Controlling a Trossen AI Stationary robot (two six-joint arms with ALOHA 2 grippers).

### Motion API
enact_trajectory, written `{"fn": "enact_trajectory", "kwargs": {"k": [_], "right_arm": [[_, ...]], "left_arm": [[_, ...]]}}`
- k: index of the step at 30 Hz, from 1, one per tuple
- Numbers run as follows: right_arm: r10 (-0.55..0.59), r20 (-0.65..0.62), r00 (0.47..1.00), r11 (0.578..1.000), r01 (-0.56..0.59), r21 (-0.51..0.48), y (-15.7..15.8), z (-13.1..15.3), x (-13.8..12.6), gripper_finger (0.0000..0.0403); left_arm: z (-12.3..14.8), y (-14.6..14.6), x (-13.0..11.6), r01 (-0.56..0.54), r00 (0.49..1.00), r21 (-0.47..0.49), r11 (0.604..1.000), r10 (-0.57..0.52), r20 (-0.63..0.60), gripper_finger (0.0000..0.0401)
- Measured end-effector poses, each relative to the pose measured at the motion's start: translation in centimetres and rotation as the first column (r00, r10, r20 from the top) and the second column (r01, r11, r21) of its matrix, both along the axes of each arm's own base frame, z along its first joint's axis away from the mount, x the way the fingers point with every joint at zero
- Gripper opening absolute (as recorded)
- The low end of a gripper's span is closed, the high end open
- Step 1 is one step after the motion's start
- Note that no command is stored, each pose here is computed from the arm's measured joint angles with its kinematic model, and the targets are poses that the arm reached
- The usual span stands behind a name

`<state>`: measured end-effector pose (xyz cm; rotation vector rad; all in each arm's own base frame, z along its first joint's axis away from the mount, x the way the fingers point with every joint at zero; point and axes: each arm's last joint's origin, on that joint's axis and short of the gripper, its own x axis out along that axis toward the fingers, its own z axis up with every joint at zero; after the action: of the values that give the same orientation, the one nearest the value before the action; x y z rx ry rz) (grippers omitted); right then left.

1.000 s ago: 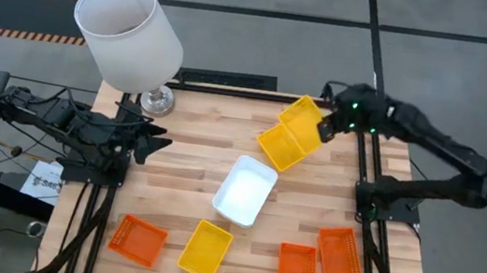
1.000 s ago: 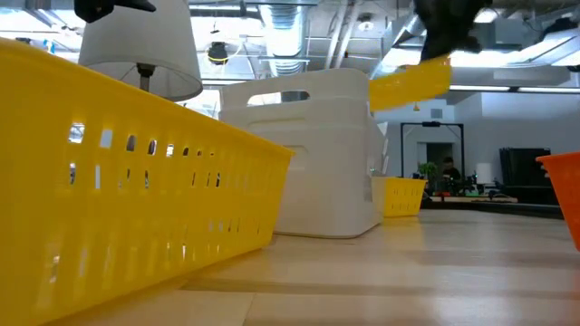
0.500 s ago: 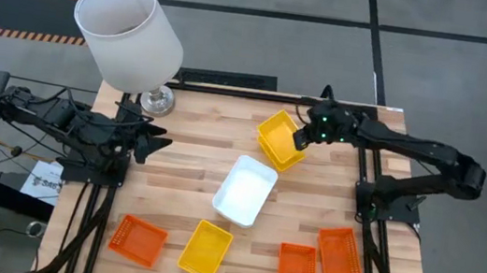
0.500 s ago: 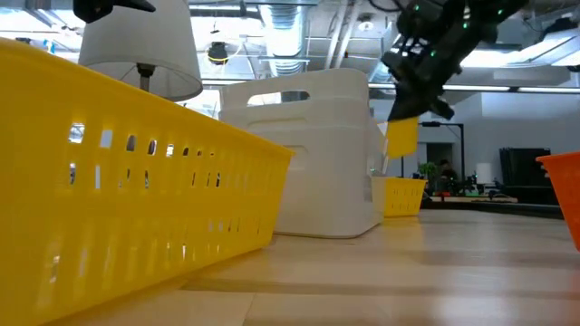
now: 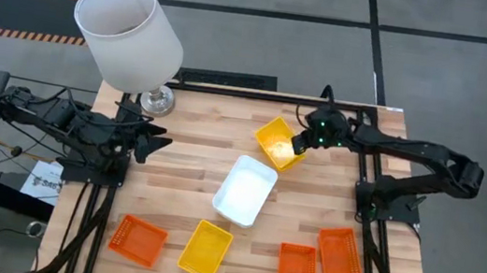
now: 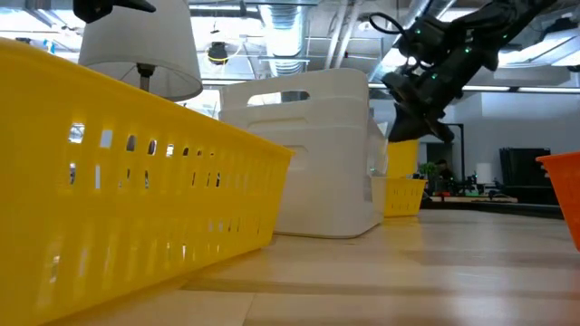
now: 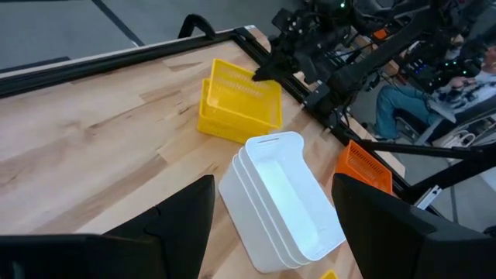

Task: Stack baskets by color
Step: Stack the middle yellow bin on the top yellow bin

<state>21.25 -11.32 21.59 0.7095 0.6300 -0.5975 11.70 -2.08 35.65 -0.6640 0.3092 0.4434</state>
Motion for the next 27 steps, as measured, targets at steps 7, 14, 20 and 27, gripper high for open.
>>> {"fn": "enact_trajectory", "kwargs": {"k": [7,14,20,27], "right_arm": [[0.006,0.009,1.0,1.0,-0.006,0.0,-0.11,-0.53,-0.2,0.0016],[-0.012,0.001,1.0,1.0,0.012,0.005,-0.46,-0.58,-0.48,0.0033],[-0.003,-0.03,1.0,0.999,0.004,0.033,-0.29,-0.85,-0.7,0.0046],[0.002,-0.034,0.999,0.999,-0.001,0.04,-0.32,-1.01,-0.61,0.0082]], "left_arm": [[0.0,0.0,0.0,-0.001,1.0,-0.001,1.0,0.001,0.001,0.0249],[0.01,0.01,0.0,-0.004,1.0,0.0,1.0,0.004,0.001,0.0249],[0.0,0.01,0.0,-0.003,1.0,0.002,1.0,0.003,0.0,0.0249],[0.01,0.01,0.0,-0.002,1.0,0.003,1.0,0.002,0.0,0.0249]]}}
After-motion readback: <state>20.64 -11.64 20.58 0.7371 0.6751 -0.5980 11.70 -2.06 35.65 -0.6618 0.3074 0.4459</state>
